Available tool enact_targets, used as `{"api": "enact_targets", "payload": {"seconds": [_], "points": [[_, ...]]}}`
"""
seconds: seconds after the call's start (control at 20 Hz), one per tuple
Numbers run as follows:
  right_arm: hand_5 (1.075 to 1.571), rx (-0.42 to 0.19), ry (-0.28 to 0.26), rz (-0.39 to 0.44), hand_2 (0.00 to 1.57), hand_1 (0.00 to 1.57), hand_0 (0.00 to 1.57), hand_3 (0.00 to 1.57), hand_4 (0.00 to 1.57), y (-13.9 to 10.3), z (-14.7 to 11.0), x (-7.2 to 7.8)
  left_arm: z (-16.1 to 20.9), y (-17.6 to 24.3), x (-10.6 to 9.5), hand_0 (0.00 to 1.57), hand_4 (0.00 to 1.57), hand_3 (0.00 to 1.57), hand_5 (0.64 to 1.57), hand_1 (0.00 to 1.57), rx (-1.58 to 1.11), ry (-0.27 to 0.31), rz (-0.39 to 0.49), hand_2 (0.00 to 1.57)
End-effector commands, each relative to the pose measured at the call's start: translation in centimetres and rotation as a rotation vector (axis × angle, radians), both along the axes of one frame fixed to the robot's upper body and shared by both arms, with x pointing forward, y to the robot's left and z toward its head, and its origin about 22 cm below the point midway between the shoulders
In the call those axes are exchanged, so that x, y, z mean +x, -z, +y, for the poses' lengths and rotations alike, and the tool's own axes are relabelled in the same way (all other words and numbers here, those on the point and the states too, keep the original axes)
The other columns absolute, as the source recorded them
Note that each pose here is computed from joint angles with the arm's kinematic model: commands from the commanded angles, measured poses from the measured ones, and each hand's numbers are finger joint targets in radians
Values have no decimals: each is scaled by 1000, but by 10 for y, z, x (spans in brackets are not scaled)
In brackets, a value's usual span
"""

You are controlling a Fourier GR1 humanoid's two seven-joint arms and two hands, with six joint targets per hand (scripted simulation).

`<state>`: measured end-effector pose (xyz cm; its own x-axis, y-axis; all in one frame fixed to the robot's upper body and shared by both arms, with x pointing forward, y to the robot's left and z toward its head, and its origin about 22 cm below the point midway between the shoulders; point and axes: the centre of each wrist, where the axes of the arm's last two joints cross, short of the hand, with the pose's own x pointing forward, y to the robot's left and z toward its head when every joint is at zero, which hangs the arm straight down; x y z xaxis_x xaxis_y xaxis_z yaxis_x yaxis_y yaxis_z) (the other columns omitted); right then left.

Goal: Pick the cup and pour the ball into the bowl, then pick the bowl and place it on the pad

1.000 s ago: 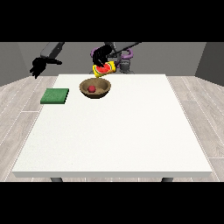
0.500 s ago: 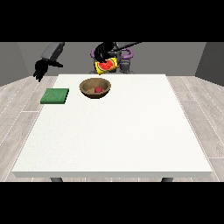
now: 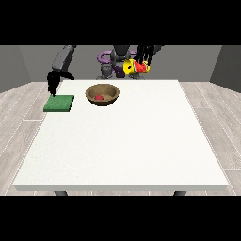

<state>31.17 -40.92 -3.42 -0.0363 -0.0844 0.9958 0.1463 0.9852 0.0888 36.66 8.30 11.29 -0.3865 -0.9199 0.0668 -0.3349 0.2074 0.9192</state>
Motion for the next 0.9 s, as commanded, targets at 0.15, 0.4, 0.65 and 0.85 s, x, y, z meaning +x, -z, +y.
{"api": "enact_targets", "payload": {"seconds": [0.15,0.4,0.65,0.85], "points": [[1565,38,-23,-53,0,0,0,0,256,-2,31,16,51,9,7,1177,775,1125,1537,1177,-558,21,120,1400],[1570,71,-88,-98,0,0,0,0,391,-12,53,32,64,21,9,519,830,0,1545,519,-851,101,146,0],[1559,49,-137,-38,0,0,0,0,331,6,93,30,85,70,-5,0,0,0,1531,0,-998,136,244,0],[1541,35,-236,40,0,0,0,0,111,6,142,33,114,97,2,0,0,0,1519,0,-1029,29,283,0]]}}
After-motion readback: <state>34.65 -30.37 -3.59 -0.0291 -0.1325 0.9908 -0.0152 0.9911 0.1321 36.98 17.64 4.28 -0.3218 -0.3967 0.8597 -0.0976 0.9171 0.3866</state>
